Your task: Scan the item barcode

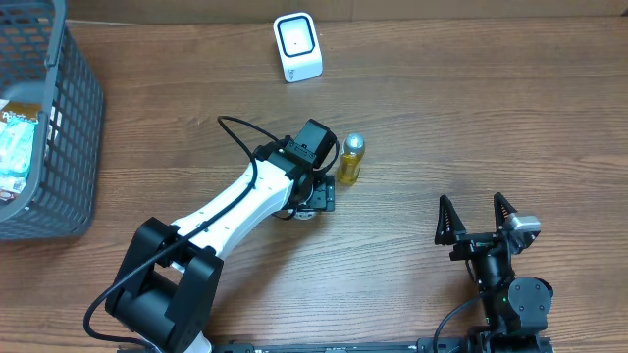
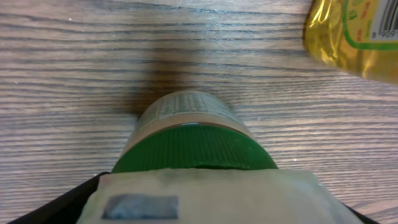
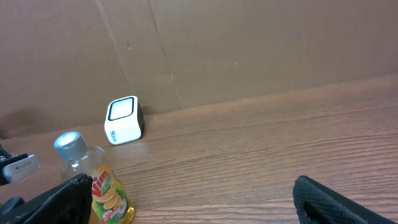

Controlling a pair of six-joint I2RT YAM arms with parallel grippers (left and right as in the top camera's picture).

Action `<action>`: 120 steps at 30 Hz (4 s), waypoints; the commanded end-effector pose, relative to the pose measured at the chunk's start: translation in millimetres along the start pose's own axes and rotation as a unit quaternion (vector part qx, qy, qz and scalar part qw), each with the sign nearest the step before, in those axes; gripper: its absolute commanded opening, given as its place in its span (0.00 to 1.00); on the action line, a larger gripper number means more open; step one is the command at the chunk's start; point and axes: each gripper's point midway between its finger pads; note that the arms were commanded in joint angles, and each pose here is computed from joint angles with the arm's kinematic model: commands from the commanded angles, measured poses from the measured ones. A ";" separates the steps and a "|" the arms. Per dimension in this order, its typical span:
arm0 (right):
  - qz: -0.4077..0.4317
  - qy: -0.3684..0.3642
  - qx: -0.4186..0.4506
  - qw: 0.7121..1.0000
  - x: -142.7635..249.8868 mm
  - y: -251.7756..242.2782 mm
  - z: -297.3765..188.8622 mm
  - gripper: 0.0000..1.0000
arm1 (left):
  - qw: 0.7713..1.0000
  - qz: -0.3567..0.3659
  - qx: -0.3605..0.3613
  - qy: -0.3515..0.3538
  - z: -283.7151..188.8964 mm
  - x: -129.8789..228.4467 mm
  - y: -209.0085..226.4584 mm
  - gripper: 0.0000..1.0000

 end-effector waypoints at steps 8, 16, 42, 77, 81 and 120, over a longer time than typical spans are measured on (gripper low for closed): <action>-0.002 0.000 -0.005 1.000 2.6 1.5 0.1 1.00 | 0.999 -0.004 -0.031 -0.028 -11.9 -8.3 0.6 0.95; -0.002 0.000 -0.005 1.000 2.6 1.5 0.1 1.00 | 0.979 0.161 -0.054 -0.112 -102.2 -53.8 -8.3 0.94; -0.002 0.000 -0.005 1.000 2.6 1.5 0.1 1.00 | 0.880 -0.015 -0.316 -0.354 -346.4 -182.3 219.0 1.00; -0.002 0.000 -0.005 1.000 2.5 1.5 0.1 1.00 | 0.941 -0.123 -0.275 -0.154 -182.9 -129.8 545.0 1.00; -0.002 0.000 -0.005 1.000 2.6 1.5 0.1 1.00 | 0.955 -0.089 -0.263 -0.103 -140.1 -117.8 562.3 0.99; -0.002 0.000 -0.005 1.000 2.6 1.5 0.1 1.00 | 0.966 0.025 -0.242 -0.093 -99.3 -143.1 570.1 1.00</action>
Point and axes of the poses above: each gripper's point midway between its finger pads, its own z axis out along the fingers, its own y axis along the line the jaws close on, x = y × z, and after that the axes turned 1 degree about z, right-handed
